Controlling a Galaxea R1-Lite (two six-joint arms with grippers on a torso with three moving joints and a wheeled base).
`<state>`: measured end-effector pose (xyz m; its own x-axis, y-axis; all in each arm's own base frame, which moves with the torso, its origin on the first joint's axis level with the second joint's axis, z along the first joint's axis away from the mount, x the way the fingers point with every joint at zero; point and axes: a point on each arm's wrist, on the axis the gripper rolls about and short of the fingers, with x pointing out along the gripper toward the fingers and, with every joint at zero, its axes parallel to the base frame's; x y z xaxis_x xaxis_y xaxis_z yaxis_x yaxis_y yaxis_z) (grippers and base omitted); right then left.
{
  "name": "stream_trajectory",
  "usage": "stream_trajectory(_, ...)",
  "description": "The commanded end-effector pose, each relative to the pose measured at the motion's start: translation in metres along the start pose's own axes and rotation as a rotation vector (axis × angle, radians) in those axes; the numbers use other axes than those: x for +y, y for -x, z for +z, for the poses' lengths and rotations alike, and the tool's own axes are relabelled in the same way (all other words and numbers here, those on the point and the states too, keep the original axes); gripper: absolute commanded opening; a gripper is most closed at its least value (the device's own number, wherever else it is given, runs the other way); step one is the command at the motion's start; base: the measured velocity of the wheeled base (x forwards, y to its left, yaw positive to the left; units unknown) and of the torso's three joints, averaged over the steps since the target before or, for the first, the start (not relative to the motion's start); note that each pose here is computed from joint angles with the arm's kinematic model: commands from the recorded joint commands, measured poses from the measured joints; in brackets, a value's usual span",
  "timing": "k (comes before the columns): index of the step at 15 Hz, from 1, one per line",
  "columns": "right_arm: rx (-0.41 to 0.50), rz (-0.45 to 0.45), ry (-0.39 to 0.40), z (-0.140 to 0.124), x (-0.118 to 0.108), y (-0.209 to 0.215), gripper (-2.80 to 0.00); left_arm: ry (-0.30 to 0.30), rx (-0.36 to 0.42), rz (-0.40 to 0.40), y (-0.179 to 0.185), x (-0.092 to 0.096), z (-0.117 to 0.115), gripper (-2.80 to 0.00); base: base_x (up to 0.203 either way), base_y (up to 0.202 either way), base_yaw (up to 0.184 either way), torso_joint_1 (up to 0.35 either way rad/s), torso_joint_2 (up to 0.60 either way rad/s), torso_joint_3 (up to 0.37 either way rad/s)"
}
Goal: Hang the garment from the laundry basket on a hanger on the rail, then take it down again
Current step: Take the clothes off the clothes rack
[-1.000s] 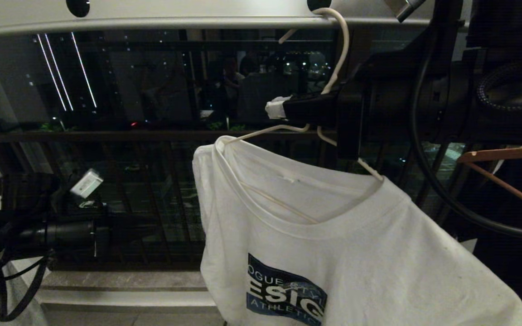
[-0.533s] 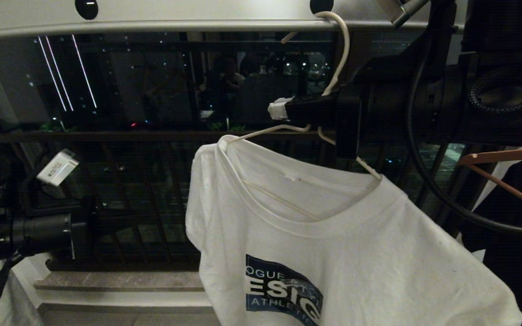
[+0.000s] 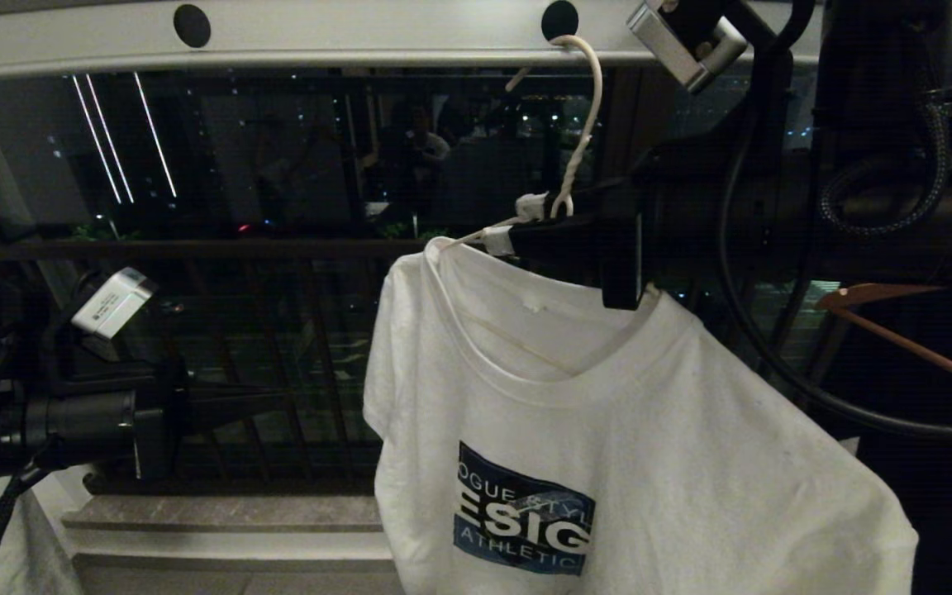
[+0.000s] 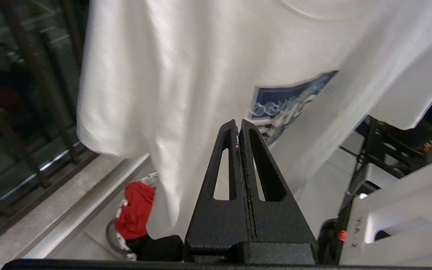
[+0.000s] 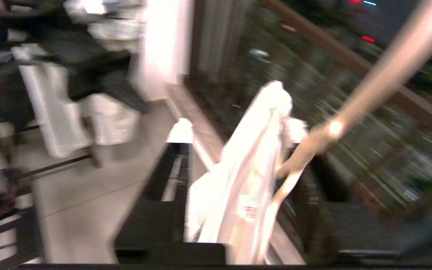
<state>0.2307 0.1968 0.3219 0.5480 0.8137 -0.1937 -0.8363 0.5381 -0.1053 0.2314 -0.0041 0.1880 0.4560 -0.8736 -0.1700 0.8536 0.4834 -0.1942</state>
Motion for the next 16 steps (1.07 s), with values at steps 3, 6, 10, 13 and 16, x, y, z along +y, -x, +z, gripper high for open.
stream_trajectory(3, 0.002, -0.053, -0.004, -0.002, -0.002, 0.016, 0.0, -0.009, -0.003, -0.009, 0.0, -0.002, 0.001, -2.8, 0.0, 0.0, 0.0, 0.0, 0.0, 0.0)
stream_trajectory(6, 0.0, -0.096, -0.003, -0.003, 0.002, 0.034, 0.0, -0.008, -0.003, -0.006, 0.0, -0.001, 0.001, -2.8, 0.0, 0.0, 0.0, 0.0, 0.0, 0.0)
stream_trajectory(10, 0.026, -0.224, -0.011, -0.01, 0.0, 0.055, 0.0, -0.015, -0.002, 0.012, 0.0, -0.001, 0.002, -2.8, 0.0, 0.0, 0.0, 0.0, 0.0, 0.0)
stream_trajectory(13, 0.032, -0.317, -0.017, -0.011, -0.006, 0.063, 0.0, -0.031, -0.01, 0.015, 0.002, -0.004, 0.005, -2.8, 0.0, 0.0, 0.0, 0.0, 0.0, 0.0)
stream_trajectory(16, 0.046, -0.37, -0.023, -0.013, -0.013, 0.062, 0.0, -0.043, -0.015, 0.016, 0.004, -0.009, 0.007, -2.8, 0.0, 0.0, 0.0, 0.0, 0.0, 0.0)
